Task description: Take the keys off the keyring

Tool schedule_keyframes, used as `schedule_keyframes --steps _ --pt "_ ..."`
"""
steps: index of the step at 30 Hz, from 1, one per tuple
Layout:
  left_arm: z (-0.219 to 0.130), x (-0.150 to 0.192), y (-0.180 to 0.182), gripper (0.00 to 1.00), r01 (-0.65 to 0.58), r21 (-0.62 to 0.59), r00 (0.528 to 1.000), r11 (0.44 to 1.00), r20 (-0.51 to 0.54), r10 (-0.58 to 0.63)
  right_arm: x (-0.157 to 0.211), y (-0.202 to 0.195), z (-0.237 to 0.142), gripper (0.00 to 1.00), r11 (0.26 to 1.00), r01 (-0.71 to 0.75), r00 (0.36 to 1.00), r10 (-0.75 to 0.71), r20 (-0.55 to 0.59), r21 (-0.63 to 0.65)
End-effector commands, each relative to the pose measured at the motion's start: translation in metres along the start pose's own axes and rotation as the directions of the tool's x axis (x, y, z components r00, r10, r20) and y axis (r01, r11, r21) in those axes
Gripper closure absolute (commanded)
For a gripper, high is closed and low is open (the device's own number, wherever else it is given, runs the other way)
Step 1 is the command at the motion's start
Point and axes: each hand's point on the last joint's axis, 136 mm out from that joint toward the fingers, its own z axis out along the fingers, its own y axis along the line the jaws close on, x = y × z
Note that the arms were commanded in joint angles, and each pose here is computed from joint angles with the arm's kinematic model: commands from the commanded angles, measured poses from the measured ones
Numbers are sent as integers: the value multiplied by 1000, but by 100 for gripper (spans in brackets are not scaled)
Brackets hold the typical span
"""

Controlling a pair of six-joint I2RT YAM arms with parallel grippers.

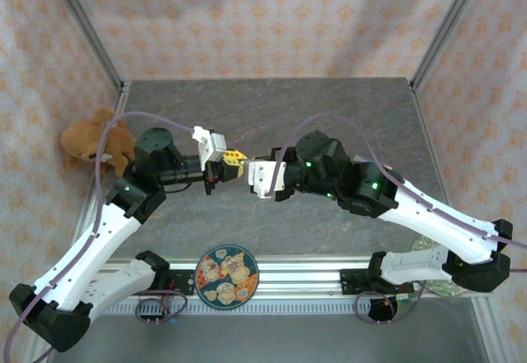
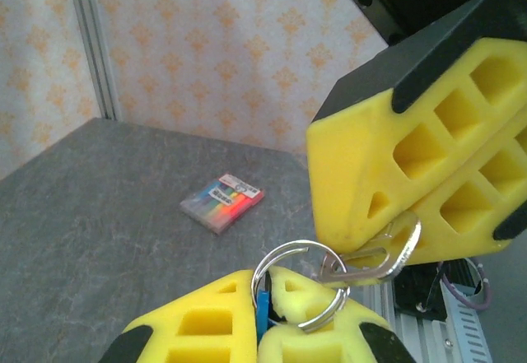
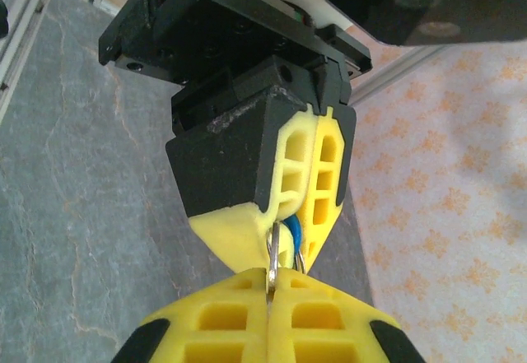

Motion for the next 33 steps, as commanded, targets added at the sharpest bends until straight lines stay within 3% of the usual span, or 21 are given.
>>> schedule_keyframes --steps 1,20,28,33 --pt "-14 -43 55 100 -25 -267 993 963 108 55 -8 126 -5 100 857 118 993 -87 86 -502" --pt "-17 -45 53 100 -49 -270 989 961 120 84 -41 148 33 100 784 118 981 4 196 -609" --pt "-20 -48 51 100 -56 -281 985 958 139 99 -49 142 54 100 810 44 971 103 215 -584" --pt "-21 -51 51 100 -56 -284 983 957 150 102 -41 137 73 100 836 -9 980 116 161 -549"
